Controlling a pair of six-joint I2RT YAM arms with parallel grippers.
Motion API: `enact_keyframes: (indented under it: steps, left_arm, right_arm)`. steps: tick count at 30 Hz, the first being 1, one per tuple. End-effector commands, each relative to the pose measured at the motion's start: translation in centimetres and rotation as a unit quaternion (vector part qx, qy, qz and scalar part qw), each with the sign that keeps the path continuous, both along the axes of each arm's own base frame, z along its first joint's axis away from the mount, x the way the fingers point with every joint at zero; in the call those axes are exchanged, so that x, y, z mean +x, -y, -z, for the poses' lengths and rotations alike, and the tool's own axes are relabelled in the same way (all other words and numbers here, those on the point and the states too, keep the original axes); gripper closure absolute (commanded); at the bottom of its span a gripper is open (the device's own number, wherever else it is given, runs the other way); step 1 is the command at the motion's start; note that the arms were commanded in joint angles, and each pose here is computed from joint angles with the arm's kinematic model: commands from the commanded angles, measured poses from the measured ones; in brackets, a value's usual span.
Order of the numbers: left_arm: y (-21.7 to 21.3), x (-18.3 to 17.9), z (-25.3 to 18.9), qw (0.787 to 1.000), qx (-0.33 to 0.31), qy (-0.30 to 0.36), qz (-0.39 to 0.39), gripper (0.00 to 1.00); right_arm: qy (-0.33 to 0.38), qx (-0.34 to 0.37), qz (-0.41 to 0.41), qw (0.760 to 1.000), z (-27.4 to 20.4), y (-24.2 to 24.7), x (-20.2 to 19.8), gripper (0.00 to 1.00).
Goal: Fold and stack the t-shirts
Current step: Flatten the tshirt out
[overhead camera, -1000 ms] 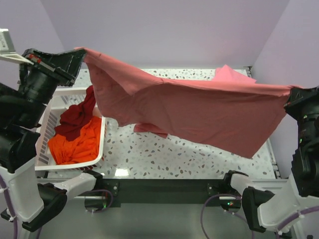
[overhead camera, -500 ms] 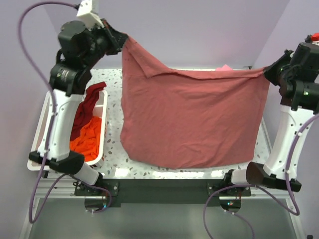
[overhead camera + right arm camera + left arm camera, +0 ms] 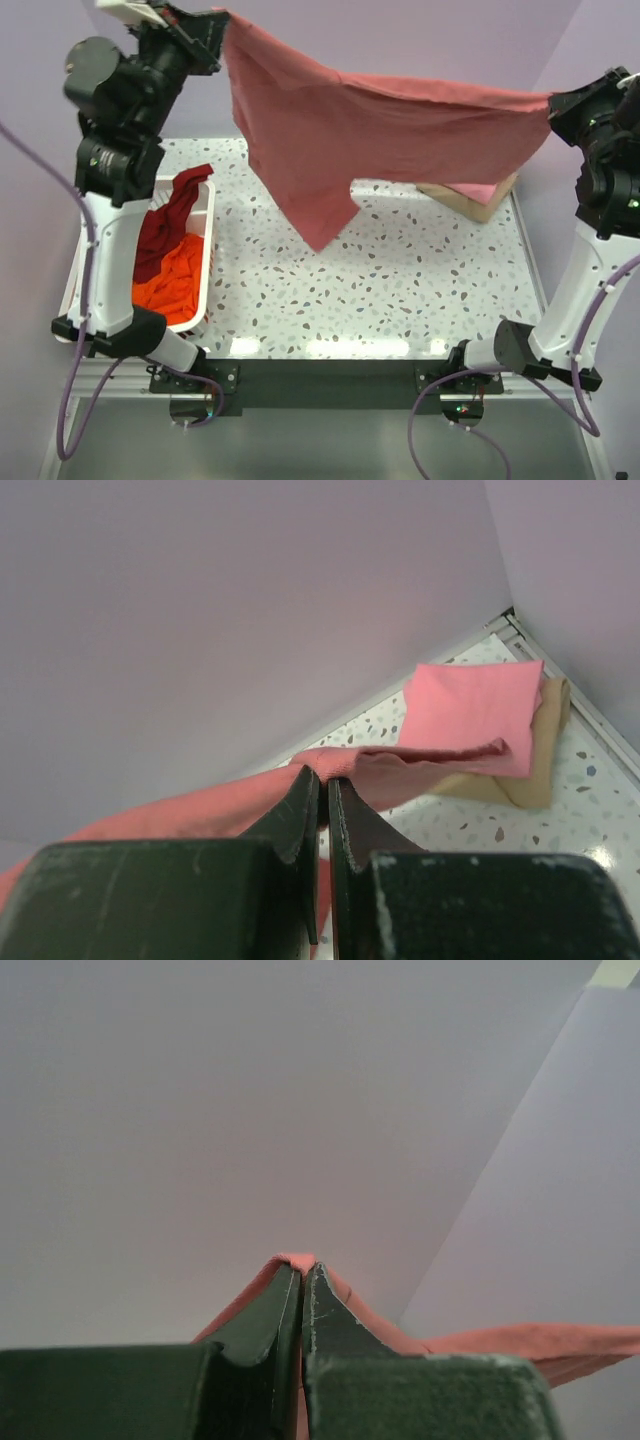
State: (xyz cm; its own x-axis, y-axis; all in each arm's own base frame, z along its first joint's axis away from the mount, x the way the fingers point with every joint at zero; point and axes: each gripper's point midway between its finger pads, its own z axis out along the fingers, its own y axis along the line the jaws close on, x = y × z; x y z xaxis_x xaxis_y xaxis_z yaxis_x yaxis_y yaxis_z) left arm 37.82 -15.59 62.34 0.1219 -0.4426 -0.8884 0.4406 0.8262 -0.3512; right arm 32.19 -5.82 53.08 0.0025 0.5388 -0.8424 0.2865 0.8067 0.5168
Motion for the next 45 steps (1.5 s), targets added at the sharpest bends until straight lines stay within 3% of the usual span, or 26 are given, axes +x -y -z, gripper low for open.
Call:
enact_keyframes:
  steps: [1, 5, 16, 22, 28, 29, 34, 37, 38, 42, 43, 44, 45]
  left_arm:
    - [-4.1, -8.4, -9.4, 0.986, -0.047, 0.158, -0.027, 1.0]
    - [-6.2, -13.6, -10.2, 0.982, -0.065, 0.174, -0.035, 1.0]
    - [-8.5, -21.2, -8.5, 0.984, -0.111, 0.14, -0.013, 1.0]
    - [-9.2, -21.7, -7.5, 0.986, -0.111, 0.123, -0.025, 1.0]
    - [-4.3, -14.4, -2.1, 0.997, -0.058, 0.036, 0.031, 1.0]
    - [-3.1, -11.8, 0.1, 0.998, -0.046, 0.003, 0.037, 1.0]
    - [-0.7, -3.4, 6.4, 0.998, 0.005, -0.062, 0.019, 1.0]
    - [1.0, 3.4, 11.2, 0.994, 0.038, -0.103, 0.003, 1.0]
    - [1.9, 7.1, 14.8, 0.989, 0.051, -0.135, -0.007, 1.0]
    - [3.2, 16.4, 18.5, 0.985, 0.086, -0.141, -0.05, 1.0]
    - [3.6, 20.1, 23.1, 0.977, 0.1, -0.176, -0.065, 0.81]
    - [3.9, 21.4, 23.4, 0.977, 0.101, -0.174, -0.065, 0.58]
    - [3.9, 21.9, 20.4, 0.983, 0.089, -0.142, -0.07, 0.12]
  right_arm:
    - [0.075, -0.016, -0.008, 0.997, -4.4, -1.0, -3.1, 1.0]
    - [0.097, -0.035, -0.002, 0.995, -5.5, -1.5, -6.5, 1.0]
    - [0.188, -0.079, 0.066, 0.977, -9.3, -2.1, -18.8, 1.0]
    - [0.165, -0.077, 0.076, 0.98, -7.6, -1.7, -19.0, 1.0]
    - [0.079, -0.054, 0.05, 0.994, -2.4, -1.2, -13.3, 1.0]
    - [0.069, -0.053, 0.043, 0.995, -1.7, -1.2, -12.3, 1.0]
    - [-0.03, -0.035, 0.024, 0.999, 5.3, 0.2, -3.9, 1.0]
    - [-0.064, -0.015, 0.026, 0.998, 10.9, 1.6, 1.9, 1.0]
    - [-0.075, -0.011, 0.025, 0.997, 12.5, 1.9, 3.6, 1.0]
    - [-0.142, 0.008, 0.006, 0.99, 19.3, 2.9, 11.4, 1.0]
    - [-0.18, 0.011, 0.0, 0.984, 22.0, 3.4, 14.1, 0.8]
    - [-0.196, 0.015, -0.009, 0.98, 23.0, 3.3, 15.1, 0.63]
    - [-0.212, 0.015, -0.015, 0.977, 22.7, 3.3, 15.7, 0.52]
